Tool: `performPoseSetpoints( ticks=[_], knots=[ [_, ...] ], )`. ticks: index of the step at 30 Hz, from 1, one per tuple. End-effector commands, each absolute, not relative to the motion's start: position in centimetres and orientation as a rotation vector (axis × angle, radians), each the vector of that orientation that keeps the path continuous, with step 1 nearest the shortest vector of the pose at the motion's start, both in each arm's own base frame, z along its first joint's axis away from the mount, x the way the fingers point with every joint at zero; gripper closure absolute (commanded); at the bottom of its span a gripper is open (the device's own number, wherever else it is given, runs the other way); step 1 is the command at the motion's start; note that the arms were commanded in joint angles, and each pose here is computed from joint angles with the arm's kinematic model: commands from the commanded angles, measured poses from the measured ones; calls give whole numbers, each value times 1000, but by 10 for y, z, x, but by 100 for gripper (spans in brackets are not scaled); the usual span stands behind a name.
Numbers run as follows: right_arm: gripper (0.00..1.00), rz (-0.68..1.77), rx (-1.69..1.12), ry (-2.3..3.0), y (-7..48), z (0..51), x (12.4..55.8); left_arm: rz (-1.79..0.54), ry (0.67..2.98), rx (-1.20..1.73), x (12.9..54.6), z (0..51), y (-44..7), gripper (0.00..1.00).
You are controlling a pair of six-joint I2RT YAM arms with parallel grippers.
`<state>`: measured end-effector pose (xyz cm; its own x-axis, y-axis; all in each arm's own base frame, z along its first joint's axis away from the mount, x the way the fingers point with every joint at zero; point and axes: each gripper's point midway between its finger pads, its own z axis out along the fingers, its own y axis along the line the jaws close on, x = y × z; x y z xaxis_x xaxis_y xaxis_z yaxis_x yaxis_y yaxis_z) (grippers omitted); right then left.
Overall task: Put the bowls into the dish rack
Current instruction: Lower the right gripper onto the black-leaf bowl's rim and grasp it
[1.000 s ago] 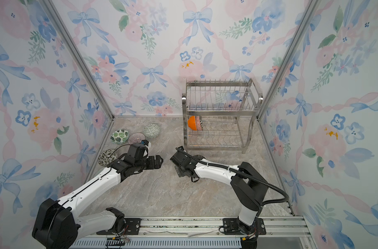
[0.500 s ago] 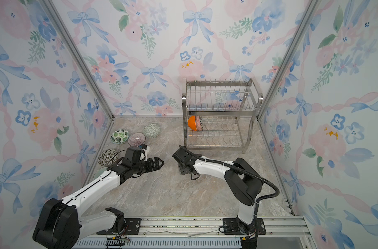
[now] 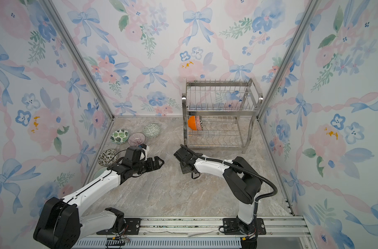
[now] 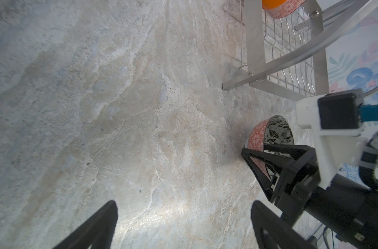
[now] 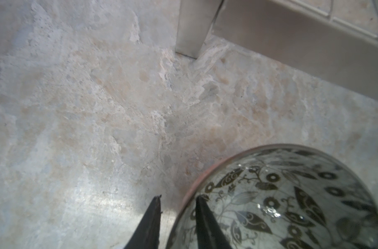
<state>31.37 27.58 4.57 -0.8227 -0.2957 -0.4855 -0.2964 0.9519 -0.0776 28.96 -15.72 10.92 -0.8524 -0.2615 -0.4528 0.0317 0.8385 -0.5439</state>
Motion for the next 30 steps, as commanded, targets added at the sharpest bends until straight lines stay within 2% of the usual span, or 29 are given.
performPoseSetpoints(
  ticks=[1,11,18,27,30],
  knots=[
    [79,-14,-431,2607,270,39,313,-760,2503,-195,291,105,-157,2],
    [94,32,-415,2568,269,50,317,-775,2521,-201,295,103,-161,2],
    [98,56,-400,2545,266,61,318,-783,2523,-205,294,103,-161,2],
    [99,178,-342,2491,261,84,322,-765,2475,-174,297,116,-160,2],
    [99,253,-314,2429,260,107,325,-756,2471,-159,298,118,-163,2]
  ],
)
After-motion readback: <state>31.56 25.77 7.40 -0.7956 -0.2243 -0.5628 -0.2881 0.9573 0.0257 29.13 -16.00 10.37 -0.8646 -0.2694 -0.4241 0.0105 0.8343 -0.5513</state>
